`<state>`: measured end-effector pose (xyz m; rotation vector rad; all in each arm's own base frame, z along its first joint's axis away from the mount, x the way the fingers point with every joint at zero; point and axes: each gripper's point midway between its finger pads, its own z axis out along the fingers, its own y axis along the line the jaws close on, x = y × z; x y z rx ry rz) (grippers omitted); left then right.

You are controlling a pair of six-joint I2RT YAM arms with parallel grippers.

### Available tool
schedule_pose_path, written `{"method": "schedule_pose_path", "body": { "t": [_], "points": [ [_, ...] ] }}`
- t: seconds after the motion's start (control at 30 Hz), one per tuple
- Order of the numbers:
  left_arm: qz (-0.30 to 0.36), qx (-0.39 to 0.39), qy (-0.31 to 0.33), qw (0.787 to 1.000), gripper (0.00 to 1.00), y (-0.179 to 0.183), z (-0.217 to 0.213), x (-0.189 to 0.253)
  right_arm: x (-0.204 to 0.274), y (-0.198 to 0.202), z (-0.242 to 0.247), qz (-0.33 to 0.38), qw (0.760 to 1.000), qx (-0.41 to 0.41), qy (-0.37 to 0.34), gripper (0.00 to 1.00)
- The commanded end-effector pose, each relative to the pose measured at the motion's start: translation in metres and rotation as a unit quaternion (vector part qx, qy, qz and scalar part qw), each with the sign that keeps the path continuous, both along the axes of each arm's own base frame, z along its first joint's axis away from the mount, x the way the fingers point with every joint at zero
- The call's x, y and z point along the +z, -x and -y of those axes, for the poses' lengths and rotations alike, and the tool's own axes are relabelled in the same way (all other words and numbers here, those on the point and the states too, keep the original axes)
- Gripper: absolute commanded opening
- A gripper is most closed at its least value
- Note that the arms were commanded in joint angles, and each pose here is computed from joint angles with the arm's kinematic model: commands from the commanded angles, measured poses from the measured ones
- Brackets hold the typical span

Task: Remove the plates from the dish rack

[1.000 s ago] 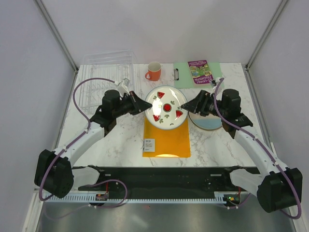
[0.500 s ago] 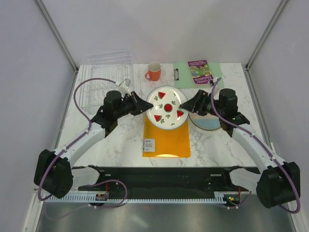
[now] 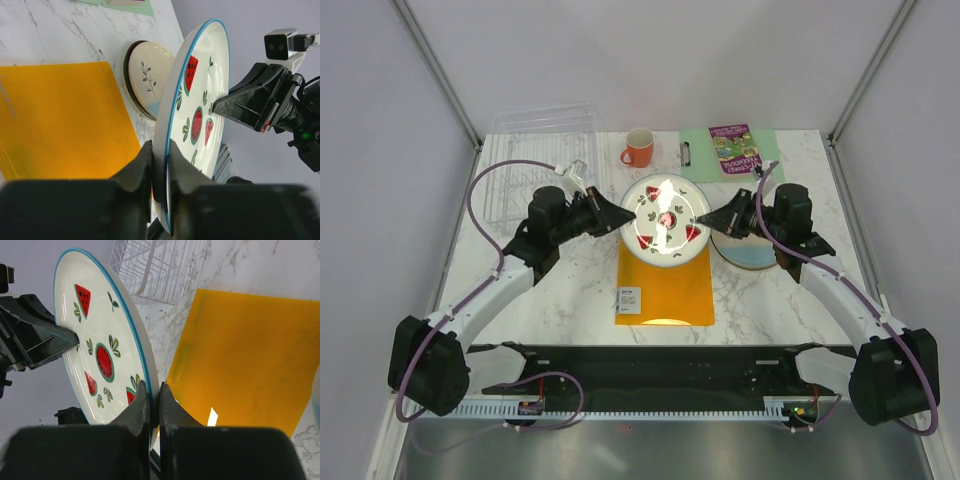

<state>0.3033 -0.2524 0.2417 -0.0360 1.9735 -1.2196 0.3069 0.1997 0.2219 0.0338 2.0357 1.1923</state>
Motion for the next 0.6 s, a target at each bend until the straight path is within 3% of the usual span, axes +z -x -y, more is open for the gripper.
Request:
{"method": "schedule_pose_path", "body": {
  "t": [0.0,0.07,0.17,0.3,0.47,0.57],
  "points": [
    [0.081,-0.08,0.073,0.991,0.27,0.015,0.027,0.06,0.016,0.005,-0.013,0.03,0.999,0.027,-0.022,0.0],
    [0.075,-0.089,0.063,0.991,0.49,0.015,0.029,0.052,0.019,-0.003,-0.005,0.042,0.999,-0.003,-0.007,0.0],
    [0.057,-0.069,0.026,0.996,0.69,0.011,0.022,0.031,0.023,-0.014,0.013,0.054,0.997,-0.047,0.035,0.0],
    [0.048,0.008,-0.056,0.997,0.75,0.004,-0.008,0.004,0.026,-0.026,0.049,0.045,0.99,-0.113,0.072,0.0],
    [0.05,0.128,-0.164,0.977,0.77,0.005,-0.07,-0.022,0.017,-0.043,0.114,0.019,0.976,-0.192,0.098,0.0],
    [0.072,0.17,-0.186,0.965,0.77,0.014,-0.094,-0.02,0.0,-0.047,0.15,-0.004,0.965,-0.231,0.126,0.0]
  ]
}}
